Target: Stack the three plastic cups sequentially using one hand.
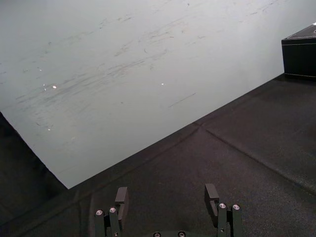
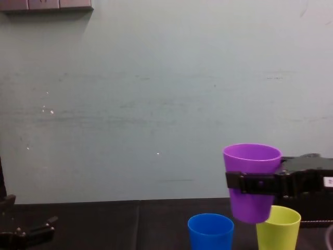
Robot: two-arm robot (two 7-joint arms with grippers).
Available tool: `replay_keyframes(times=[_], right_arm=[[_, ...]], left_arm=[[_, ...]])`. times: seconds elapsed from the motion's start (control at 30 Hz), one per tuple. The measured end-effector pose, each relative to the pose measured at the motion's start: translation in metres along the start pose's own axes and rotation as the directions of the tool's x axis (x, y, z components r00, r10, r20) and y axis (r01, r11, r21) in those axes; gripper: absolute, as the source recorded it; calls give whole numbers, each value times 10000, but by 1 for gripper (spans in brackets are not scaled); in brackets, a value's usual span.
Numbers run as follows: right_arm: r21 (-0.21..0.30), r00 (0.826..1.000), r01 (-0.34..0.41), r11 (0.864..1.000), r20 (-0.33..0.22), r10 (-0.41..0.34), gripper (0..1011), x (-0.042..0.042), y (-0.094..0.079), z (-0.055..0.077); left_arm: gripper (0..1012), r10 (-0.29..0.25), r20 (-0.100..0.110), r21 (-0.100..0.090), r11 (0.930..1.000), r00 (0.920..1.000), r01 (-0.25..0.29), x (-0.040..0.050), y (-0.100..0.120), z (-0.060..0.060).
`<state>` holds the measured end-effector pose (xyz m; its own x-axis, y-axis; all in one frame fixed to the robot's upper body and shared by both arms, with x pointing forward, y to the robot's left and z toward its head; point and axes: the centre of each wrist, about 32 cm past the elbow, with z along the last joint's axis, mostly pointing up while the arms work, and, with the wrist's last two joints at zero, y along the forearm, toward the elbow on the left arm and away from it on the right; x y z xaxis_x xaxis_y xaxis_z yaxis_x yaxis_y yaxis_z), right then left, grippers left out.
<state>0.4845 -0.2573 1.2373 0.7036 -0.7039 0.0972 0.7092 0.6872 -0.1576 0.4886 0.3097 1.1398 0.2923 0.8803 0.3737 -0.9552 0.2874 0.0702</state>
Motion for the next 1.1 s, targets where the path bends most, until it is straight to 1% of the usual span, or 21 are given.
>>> replay_keyframes(times=[0.1,0.13,0.17,0.23,0.43,0.7,1.1], right_arm=[[11,9999,-112,9999,-26,112,734,35,96,18],[43,9999,-162,9999,-4,162,734,58,142,20],[43,9999,-162,9999,-4,162,734,58,142,20],[174,9997,-250,9995,56,249,734,90,226,8],[306,9993,-357,9989,74,355,735,138,378,-41],[312,9989,-470,9984,41,469,734,156,476,-96],[183,9982,-594,9981,-14,595,735,154,547,-183]], left_arm=[[1012,0,-1,1,10000,10000,0,0,0,0],[1011,0,0,0,10000,10000,0,0,0,0],[1011,0,-1,0,10000,10000,0,0,0,0],[1011,0,-1,0,10000,10000,0,0,0,0],[1011,0,0,0,10000,10000,0,0,0,0],[1011,0,0,0,10000,10000,0,0,0,0],[1011,0,0,0,10000,10000,0,0,0,0]])
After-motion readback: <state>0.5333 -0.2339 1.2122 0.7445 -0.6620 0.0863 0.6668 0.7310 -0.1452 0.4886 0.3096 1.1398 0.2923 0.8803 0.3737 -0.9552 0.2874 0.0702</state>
